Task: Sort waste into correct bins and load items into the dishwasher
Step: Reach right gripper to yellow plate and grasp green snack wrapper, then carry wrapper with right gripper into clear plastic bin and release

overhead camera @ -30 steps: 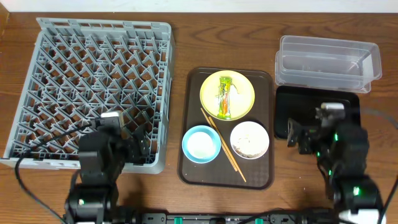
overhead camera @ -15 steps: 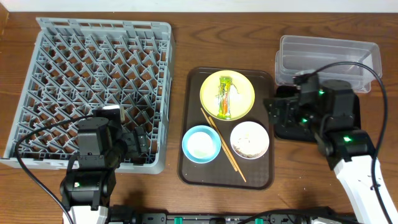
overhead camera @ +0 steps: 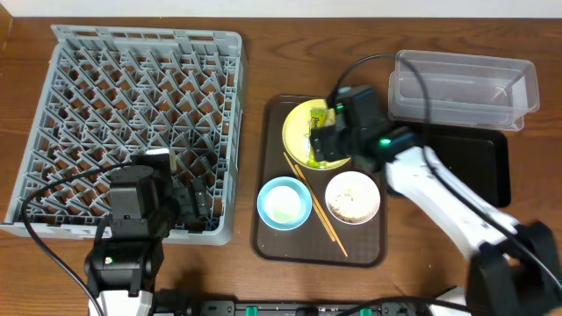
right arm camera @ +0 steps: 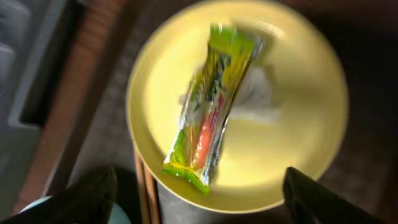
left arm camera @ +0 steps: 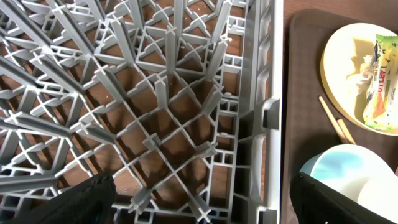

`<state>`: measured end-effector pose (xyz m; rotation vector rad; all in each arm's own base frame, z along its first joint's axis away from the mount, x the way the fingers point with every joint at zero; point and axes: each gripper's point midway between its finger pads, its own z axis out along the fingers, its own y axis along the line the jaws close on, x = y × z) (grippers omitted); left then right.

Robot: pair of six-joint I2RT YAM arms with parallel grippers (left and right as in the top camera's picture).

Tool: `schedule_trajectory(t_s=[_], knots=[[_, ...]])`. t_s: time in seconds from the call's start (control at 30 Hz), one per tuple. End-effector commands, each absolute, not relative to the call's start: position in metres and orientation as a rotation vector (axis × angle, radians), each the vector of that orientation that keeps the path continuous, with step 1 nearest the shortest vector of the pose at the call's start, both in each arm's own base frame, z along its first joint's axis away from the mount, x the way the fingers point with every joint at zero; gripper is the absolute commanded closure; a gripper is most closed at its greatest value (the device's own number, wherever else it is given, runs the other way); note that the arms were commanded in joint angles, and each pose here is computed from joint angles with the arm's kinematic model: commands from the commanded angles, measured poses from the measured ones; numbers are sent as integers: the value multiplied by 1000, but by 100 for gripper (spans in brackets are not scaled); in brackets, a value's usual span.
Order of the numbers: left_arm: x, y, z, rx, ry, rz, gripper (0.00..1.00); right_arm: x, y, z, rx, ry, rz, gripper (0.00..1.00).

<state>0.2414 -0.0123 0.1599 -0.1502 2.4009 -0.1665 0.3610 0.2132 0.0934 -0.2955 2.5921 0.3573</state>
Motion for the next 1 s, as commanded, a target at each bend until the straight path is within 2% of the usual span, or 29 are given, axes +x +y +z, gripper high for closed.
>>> schedule_trajectory(t_s=[0.0, 0.07, 0.27, 0.33, 0.4, 0.53, 0.63, 0.8, 0.97], knots=[[244, -13, 170, -141, 2377, -169, 9, 367, 226, 68, -176, 2627, 305, 26], [244, -13, 170, -141, 2377, -169, 9, 364, 237, 50, -196, 2648, 298, 34], [244, -13, 169, -141, 2382, -169, 9, 366, 233, 21, -52, 2673, 198, 39], [244, -13, 169, -141, 2383, -169, 9, 368, 234, 19, -46, 2667, 196, 44], [244, -13, 169, -141, 2382, -169, 9, 370, 235, 19, -45, 2658, 202, 54], [243, -13, 169, -142, 2384, -169, 9, 370, 236, 20, -46, 2658, 203, 85], [243, -13, 168, -142, 2385, -169, 9, 373, 235, 34, -63, 2631, 213, 98], [243, -13, 168, -142, 2386, -169, 9, 399, 210, 100, -2, 2471, 205, 96], [243, -13, 168, -142, 2386, -169, 9, 423, 144, 173, 204, 2276, 136, 96]])
